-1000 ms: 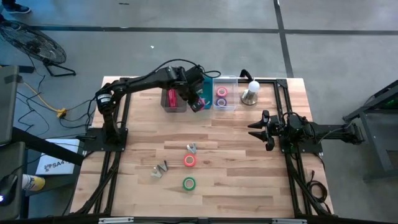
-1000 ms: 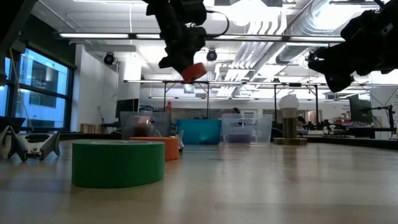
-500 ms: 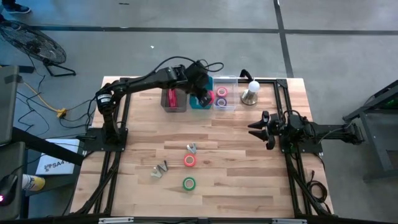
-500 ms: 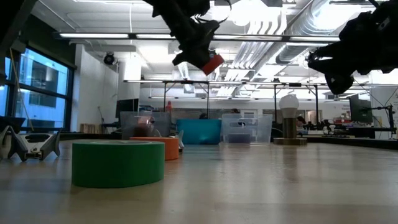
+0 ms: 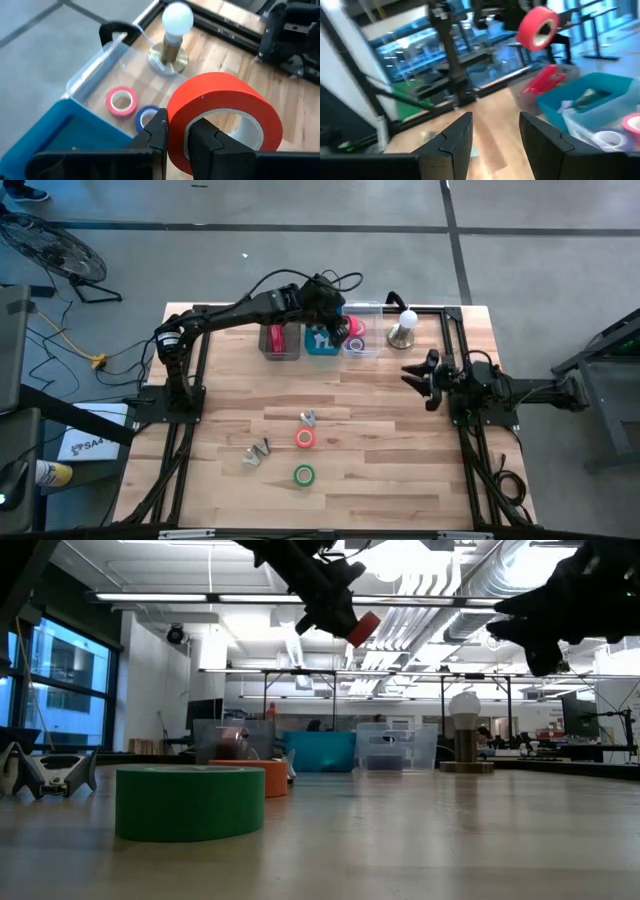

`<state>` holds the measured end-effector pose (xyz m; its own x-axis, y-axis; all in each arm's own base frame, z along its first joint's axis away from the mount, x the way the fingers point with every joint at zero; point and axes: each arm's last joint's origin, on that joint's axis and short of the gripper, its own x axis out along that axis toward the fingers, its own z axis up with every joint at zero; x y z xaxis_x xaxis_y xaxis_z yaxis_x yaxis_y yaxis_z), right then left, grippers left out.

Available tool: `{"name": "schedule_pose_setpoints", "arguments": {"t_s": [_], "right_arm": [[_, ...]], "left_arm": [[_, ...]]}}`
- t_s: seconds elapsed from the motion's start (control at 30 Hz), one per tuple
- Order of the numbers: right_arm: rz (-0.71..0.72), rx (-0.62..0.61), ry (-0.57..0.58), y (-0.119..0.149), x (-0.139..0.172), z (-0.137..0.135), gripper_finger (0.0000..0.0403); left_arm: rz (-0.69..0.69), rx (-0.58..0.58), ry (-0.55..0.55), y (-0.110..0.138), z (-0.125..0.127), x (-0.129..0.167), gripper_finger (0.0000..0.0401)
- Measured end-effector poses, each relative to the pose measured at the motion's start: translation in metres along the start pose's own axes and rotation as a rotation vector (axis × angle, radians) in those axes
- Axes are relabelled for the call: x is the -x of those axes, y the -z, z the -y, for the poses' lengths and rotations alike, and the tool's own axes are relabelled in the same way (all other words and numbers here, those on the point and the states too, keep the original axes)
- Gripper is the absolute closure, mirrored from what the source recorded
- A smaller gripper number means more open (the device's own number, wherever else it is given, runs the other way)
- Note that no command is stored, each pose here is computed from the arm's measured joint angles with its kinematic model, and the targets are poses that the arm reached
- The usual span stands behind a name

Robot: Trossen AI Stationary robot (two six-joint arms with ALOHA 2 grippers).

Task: Pick and place Stapler, Stapler remover, tape
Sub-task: Put the red tape into the transparent bin

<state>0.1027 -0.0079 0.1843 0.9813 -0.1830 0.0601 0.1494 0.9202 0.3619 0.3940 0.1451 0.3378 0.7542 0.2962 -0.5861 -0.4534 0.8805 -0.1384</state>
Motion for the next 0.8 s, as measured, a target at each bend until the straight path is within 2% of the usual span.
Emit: {"name": "schedule_pose_setpoints", "arguments": {"t_s": [0.13, 0.37, 0.53, 0.67, 0.8], "right_arm": [[-0.044, 0.010, 0.024, -0.010, -0.008, -0.002, 0.0249], [0.012, 0.166, 0.080, -0.063, -0.034, -0.012, 0.0249], [-0.022, 0.174, 0.028, -0.092, -0.056, -0.013, 0.0249], [-0.077, 0.166, -0.022, -0.104, -0.073, -0.010, 0.0249], [-0.083, 0.165, -0.005, -0.115, -0.085, -0.009, 0.0239]], "left_arm": [[0.056, -0.040, 0.010, -0.005, 0.004, 0.000, 0.0363], [0.134, -0.110, 0.079, -0.012, 0.013, 0.001, 0.0363], [0.199, -0.140, 0.204, -0.018, 0.020, 0.003, 0.0363], [0.271, -0.172, 0.308, -0.025, 0.024, 0.006, 0.0363], [0.278, -0.183, 0.370, -0.026, 0.026, 0.007, 0.0363]]}}
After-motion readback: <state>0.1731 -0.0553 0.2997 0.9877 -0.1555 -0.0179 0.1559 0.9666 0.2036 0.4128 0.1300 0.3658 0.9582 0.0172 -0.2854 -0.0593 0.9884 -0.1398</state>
